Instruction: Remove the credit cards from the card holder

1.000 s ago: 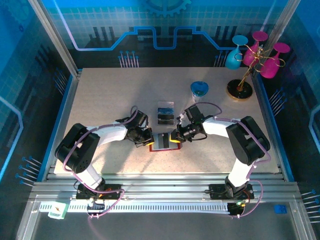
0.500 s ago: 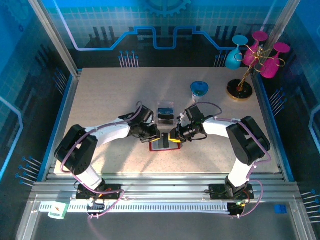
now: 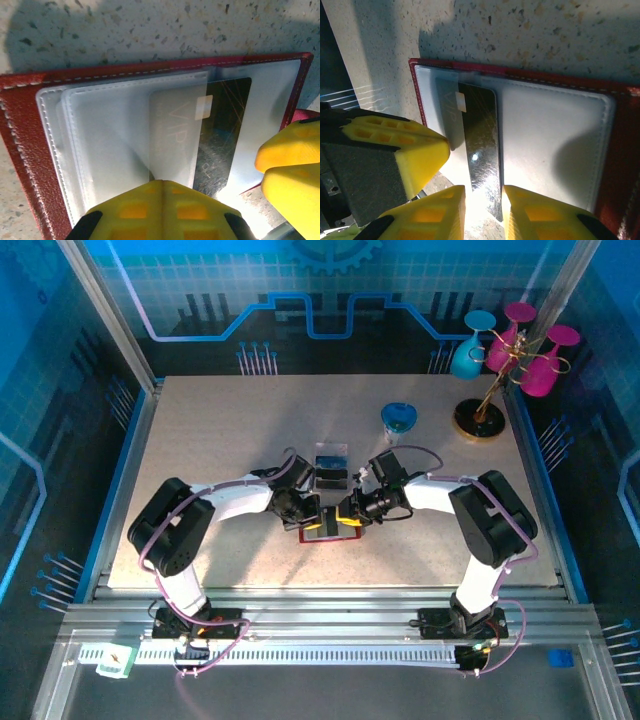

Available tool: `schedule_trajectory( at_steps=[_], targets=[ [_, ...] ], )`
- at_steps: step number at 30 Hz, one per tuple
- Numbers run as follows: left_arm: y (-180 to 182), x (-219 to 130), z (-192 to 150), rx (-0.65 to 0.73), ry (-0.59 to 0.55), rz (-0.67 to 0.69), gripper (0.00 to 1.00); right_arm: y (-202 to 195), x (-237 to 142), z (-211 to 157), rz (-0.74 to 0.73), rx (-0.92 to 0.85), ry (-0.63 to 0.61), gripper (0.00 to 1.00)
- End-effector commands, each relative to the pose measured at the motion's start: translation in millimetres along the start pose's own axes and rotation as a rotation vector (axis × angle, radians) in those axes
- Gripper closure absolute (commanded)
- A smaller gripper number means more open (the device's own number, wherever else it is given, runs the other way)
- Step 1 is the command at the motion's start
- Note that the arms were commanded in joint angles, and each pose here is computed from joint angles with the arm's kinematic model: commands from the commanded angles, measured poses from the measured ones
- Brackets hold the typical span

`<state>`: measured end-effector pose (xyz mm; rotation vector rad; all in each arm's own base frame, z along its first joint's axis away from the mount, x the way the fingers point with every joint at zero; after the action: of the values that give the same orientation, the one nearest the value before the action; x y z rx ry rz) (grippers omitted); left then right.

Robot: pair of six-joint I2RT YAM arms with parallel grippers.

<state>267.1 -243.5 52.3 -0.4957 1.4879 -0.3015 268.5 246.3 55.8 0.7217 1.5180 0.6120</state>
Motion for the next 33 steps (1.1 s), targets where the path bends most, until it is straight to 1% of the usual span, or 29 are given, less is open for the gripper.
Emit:
schedule_trajectory(
  at_steps=[1, 2, 7, 22, 29, 33],
  targets=[
    [5, -6, -4, 0.011, -0.009, 0.030, 0.93, -5, 6, -1, 0.010, 0.026, 0.028, 0.74],
    [4, -8, -4, 0.010, -0.018, 0.030, 0.91, -5, 6, -1, 0.011, 0.028, 0.030, 0.74],
    [2, -17, -2, 0.022, -0.037, 0.037, 0.91, -4, 8, -2, 0.014, 0.028, 0.037, 0.74],
    [17, 10, -10, 0.002, 0.036, 0.063, 0.97, -10, 14, -6, 0.006, 0.042, 0.064, 0.74],
    [18, 12, -10, -0.002, 0.041, 0.060, 0.97, -8, 15, -5, 0.021, 0.044, 0.066, 0.74],
    [17, 13, -10, -0.002, 0.043, 0.056, 0.97, -5, 14, -4, 0.029, 0.041, 0.062, 0.77]
  ],
)
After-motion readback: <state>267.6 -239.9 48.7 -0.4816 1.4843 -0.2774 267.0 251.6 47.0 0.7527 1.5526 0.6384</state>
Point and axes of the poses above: each hand's point on the last joint's axis, 136 mm out from that joint toward the fingers, its own x axis out along the fingers, its own y axis along the line the jaws close on, z = x × y, the point moved 3 cm from there along -x, back along the fingers, and after that the axes turned 3 degrees about x, right-handed, at the moved point
